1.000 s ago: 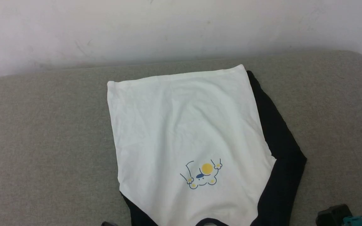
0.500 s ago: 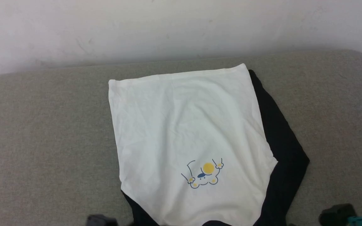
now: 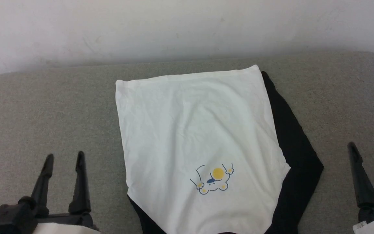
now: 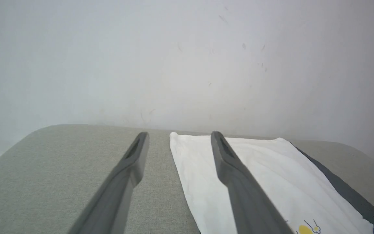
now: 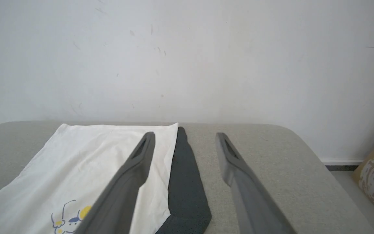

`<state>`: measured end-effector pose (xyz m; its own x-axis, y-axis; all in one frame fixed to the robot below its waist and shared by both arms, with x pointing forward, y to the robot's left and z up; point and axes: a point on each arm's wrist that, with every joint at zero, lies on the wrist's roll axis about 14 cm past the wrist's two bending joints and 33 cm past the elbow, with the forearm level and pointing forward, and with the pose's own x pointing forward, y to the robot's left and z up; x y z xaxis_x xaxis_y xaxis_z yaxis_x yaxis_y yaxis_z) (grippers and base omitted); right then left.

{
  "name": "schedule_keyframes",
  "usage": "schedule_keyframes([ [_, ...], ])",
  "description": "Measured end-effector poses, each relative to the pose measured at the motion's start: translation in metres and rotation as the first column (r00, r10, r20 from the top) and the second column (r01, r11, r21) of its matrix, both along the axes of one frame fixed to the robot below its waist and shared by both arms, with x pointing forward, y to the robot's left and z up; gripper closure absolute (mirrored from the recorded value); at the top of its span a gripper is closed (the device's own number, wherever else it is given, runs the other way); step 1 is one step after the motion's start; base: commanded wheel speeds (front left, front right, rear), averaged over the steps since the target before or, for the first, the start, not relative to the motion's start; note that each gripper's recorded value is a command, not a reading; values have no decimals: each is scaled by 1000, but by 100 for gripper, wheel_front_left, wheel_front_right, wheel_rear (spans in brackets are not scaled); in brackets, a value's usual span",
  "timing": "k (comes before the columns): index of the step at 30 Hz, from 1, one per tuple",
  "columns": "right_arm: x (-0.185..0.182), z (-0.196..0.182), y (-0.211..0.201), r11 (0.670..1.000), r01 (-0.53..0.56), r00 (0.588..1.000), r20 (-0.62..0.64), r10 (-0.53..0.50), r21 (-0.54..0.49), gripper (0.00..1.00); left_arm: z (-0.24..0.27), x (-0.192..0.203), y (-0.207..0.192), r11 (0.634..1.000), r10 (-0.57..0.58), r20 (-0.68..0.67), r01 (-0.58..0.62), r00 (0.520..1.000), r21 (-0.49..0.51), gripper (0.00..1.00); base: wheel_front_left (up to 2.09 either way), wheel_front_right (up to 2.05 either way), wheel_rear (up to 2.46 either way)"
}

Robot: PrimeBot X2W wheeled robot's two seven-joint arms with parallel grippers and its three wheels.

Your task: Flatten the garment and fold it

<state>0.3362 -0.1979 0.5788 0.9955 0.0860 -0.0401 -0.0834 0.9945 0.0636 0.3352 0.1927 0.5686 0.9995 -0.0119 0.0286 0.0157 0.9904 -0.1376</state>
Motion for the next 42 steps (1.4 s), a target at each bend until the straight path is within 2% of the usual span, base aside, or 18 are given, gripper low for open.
schedule_keyframes([
  [2, 2, 4, -4, 999, 34, 998, 55, -32, -39, 0, 4, 1, 8, 997, 71, 69, -72, 995, 4, 0, 0, 0, 0],
  [5, 3, 3, -8, 994, 75, 991, 117, -65, -82, 0, -3, 0, 10, 992, 124, 100, -127, 987, 23, 0, 0, 0, 0],
  [11, 1, -20, -11, 990, 95, 990, 114, -84, -100, 0, -31, -6, 7, 982, 167, 53, -171, 985, 76, 0, 0, 0, 0],
  [17, 5, -30, -12, 992, 97, 991, 103, -89, -82, 0, -30, 4, 5, 986, 129, 67, -136, 989, 98, 0, 0, 0, 0],
  [23, 16, -29, -10, 992, 93, 991, 107, -84, -80, 0, -7, 53, -1, 978, -47, 62, 33, 997, 206, 0, 0, 0, 0],
  [29, 31, -40, -7, 994, 83, 994, 78, -77, -72, 0, 14, 122, -4, 940, -179, -56, 188, 982, 284, 0, 0, 0, 0],
  [34, 47, -51, -4, 995, 72, 996, 56, -69, -69, 0, 7, 172, -7, 923, -225, -193, 273, 955, 272, 0, 0, 0, 0],
  [37, 55, -62, -3, 995, 68, 997, 31, -66, -69, 0, -21, 190, -14, 908, -261, -331, 347, 907, 236, 0, 0, 0, 0],
  [42, 64, -80, -3, 995, 66, 998, -14, -67, -73, 0, -73, 207, -18, 895, -257, -509, 401, 822, 196, 0, 0, 0, 0],
])
